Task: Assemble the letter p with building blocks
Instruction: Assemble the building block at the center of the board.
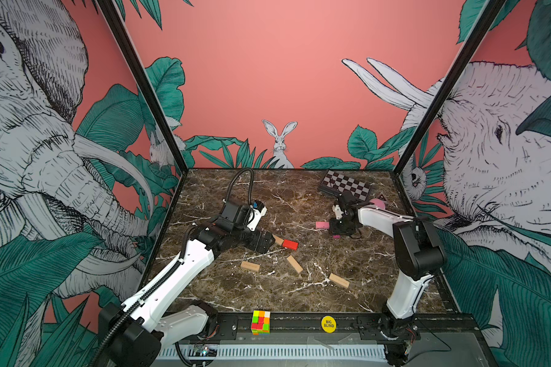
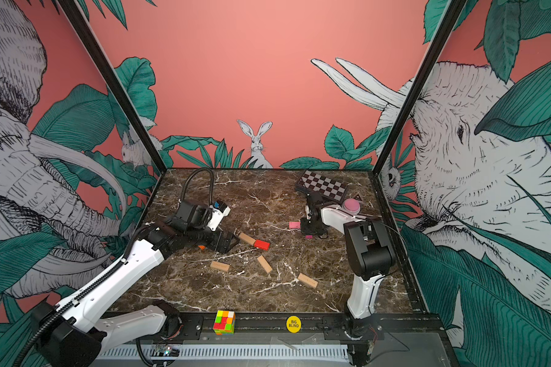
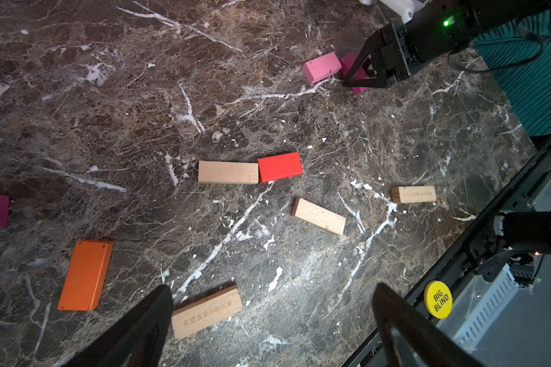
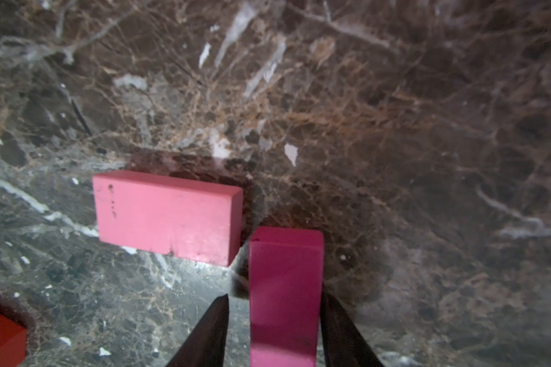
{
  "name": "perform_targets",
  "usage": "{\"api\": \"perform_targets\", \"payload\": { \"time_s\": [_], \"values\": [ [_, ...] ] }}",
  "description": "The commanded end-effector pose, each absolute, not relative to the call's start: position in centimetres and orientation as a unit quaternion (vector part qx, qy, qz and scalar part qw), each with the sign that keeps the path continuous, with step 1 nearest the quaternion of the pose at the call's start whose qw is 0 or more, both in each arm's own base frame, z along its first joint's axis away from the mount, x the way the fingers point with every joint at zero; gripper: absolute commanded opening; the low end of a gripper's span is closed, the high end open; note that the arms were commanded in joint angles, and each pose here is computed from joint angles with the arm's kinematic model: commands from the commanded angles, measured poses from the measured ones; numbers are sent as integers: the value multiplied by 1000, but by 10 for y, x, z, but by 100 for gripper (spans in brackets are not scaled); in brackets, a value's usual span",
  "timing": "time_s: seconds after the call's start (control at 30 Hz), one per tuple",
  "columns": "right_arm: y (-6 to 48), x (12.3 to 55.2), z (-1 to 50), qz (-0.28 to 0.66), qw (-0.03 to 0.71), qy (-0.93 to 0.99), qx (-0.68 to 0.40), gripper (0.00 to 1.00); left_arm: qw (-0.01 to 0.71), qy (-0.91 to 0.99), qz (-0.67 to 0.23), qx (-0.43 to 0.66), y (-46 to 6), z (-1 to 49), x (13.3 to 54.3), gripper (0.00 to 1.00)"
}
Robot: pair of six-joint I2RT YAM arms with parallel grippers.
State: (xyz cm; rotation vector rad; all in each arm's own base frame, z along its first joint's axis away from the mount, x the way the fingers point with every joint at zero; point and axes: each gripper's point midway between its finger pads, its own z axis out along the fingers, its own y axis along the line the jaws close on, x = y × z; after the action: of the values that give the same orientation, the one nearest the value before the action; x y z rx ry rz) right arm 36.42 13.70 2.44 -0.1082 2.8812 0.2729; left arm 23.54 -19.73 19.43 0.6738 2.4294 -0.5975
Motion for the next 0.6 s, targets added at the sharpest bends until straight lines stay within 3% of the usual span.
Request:
{"api": "perform_targets", "payload": {
  "time_s": [0.0,0.57],
  "values": [
    [132,350,26,81,102,991,-38,48,266,905,-219,251,-194,192,231,100],
    [126,343,16,71,99,992,-32,39,263,906,-219,250,-195,190,232,100]
  ]
}}
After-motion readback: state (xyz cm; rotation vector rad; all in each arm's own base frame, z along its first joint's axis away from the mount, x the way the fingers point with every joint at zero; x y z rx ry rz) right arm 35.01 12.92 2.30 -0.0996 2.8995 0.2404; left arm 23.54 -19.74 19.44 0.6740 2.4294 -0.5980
